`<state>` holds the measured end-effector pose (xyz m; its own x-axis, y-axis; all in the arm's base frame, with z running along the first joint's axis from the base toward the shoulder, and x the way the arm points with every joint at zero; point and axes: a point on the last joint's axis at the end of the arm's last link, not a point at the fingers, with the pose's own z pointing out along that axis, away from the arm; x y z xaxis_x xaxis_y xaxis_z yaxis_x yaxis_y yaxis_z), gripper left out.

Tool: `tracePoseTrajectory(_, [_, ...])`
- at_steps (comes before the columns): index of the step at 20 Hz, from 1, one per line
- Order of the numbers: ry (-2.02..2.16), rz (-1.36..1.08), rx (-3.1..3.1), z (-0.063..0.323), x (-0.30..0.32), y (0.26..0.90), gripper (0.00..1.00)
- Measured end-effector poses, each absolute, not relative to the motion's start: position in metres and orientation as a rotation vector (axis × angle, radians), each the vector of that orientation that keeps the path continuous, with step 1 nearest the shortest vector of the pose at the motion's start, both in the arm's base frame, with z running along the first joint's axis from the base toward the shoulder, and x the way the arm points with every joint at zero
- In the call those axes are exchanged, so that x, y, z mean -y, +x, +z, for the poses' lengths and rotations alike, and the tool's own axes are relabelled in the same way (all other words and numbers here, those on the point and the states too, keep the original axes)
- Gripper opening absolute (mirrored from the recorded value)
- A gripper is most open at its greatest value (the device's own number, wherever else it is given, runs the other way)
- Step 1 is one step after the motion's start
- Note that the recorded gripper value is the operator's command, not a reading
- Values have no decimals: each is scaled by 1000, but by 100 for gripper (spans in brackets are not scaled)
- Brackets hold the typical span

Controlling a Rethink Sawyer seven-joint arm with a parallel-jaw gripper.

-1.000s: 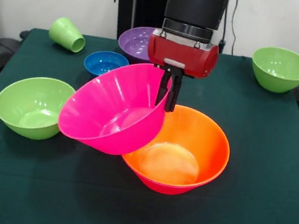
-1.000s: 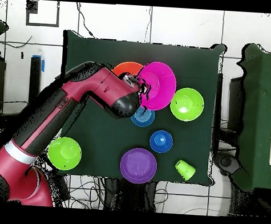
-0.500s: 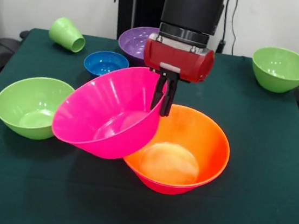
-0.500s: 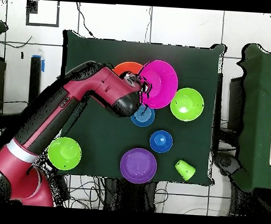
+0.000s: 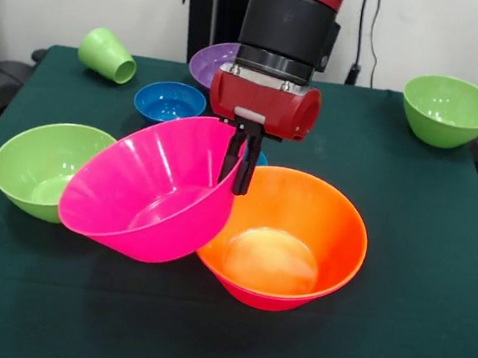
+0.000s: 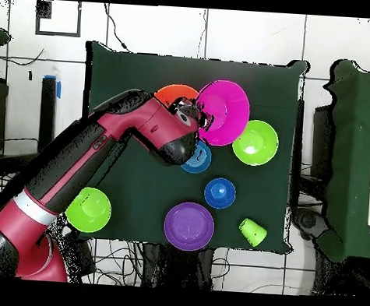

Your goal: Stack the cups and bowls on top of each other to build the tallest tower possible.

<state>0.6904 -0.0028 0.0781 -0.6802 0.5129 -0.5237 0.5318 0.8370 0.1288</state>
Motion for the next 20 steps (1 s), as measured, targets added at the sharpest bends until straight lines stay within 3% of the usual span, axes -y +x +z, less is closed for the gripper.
tracePoseTrajectory(20, [843, -46, -2312, 74, 7, 676, 0])
